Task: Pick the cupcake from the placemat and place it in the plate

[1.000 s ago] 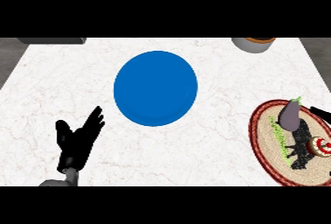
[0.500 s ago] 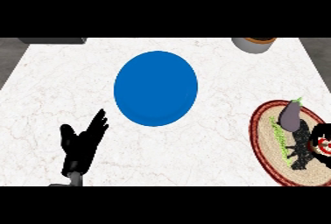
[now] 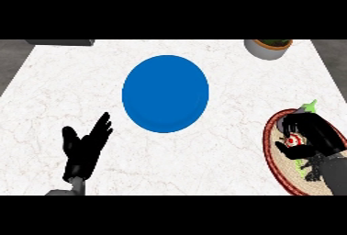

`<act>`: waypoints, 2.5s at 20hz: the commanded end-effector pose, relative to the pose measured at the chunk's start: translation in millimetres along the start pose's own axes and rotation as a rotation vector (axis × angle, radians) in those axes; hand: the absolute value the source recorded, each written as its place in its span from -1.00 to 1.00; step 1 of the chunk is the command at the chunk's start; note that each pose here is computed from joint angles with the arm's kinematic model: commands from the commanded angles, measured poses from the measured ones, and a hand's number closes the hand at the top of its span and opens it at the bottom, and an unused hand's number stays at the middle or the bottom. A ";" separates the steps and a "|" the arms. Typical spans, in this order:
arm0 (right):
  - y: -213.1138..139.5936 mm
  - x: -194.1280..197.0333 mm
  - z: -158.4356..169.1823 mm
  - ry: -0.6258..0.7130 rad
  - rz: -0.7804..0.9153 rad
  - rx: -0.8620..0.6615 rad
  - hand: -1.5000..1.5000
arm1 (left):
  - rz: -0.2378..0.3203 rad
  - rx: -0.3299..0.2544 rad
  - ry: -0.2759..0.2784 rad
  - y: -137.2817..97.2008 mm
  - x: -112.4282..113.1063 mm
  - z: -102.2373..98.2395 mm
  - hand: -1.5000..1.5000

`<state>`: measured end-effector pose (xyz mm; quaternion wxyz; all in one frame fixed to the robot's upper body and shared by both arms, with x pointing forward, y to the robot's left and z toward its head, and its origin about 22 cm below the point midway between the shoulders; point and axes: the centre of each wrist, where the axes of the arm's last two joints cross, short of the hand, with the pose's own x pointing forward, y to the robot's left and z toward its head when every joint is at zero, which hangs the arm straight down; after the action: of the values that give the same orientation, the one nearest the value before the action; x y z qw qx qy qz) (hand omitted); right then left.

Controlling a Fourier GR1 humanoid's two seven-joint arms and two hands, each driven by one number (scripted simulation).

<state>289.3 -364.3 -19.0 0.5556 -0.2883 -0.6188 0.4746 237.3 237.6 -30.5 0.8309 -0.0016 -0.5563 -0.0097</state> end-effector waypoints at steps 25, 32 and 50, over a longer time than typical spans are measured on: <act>43.8 253.0 -124.5 0.366 -0.413 -0.912 1.00 | -0.046 -0.115 -0.011 -28.6 14.1 -12.8 0.00; 39.2 256.4 -147.1 0.439 -0.347 -1.029 1.00 | -0.041 -0.075 -0.026 -20.0 8.7 -11.6 0.00; 52.0 242.0 -178.4 0.846 -0.212 -0.775 -1.00 | -0.027 -0.083 -0.021 -25.2 4.7 -15.4 0.00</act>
<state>397.3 -82.1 27.2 0.5833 -0.5793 -0.5694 -0.0048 252.5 220.3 -28.3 0.8225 -0.0230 -0.5669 -0.0407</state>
